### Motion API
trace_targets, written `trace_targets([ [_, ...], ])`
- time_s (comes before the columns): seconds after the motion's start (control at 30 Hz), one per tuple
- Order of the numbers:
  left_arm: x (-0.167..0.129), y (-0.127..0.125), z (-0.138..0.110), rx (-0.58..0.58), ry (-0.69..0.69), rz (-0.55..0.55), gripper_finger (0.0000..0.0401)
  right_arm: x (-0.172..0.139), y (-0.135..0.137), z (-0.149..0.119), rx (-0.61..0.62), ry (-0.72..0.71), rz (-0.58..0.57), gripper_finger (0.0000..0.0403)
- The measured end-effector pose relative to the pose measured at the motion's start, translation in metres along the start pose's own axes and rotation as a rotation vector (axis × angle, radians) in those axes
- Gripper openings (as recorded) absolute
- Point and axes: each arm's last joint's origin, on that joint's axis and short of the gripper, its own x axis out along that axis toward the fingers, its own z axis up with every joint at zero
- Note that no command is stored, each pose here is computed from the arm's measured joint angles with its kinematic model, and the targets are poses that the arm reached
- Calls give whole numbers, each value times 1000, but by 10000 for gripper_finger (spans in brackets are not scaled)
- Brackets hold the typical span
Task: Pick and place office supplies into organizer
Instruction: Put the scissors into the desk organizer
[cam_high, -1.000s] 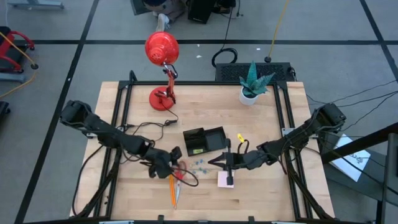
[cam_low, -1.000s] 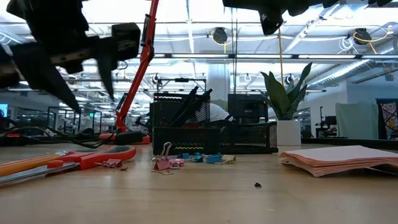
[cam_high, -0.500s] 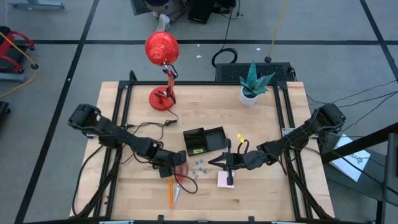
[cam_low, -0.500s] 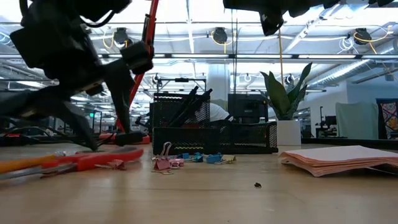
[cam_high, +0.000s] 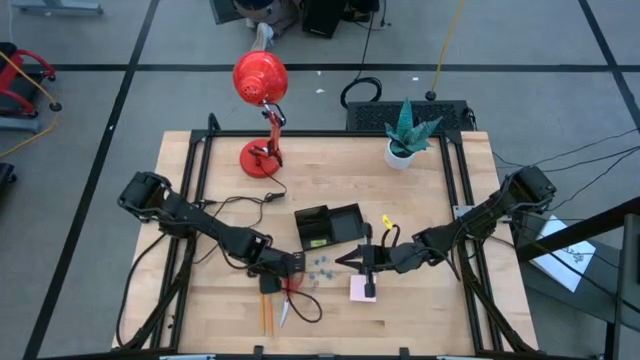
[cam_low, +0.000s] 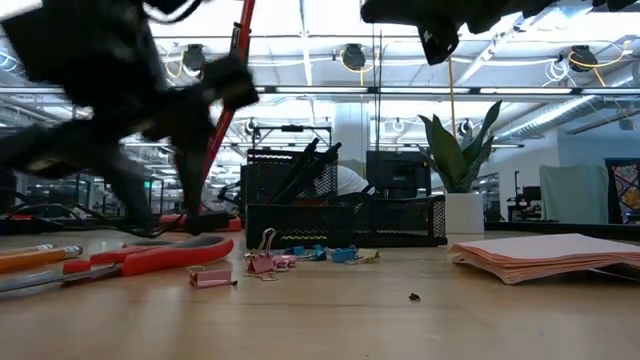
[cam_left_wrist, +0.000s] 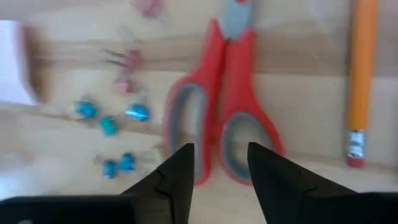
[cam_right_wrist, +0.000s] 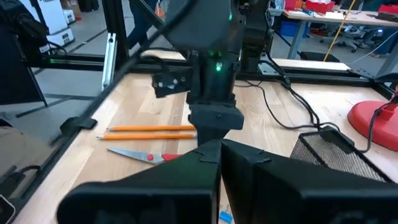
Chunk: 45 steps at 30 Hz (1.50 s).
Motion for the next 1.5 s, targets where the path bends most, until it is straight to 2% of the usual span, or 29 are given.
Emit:
trace_targets([
  [0.23, 12, -4, 2, 88, 25, -32, 180, 0, 0, 0, 5, -6, 1, 2],
  [0.37, 14, -3, 2, 106, 26, -29, 177, 0, 0, 1, 7, -8, 1, 2],
  [0.7, 15, -7, 1, 106, 19, -78, 130, 0, 0, 1, 8, -10, 1, 2],
  [0.9, 24, -11, 0, 45, 14, -120, 99, 0, 0, 1, 8, -10, 1, 2],
  [1.1, 26, -12, 0, -2, 0, -142, 85, 0, 0, 1, 8, -10, 1, 2],
  [1.33, 26, -13, 0, -25, 4, -140, 53, 0, 0, 1, 7, -11, 1, 2],
  [1.5, 19, -12, 3, -12, 35, -93, 34, 0, 0, 1, 6, -11, 2, 2],
])
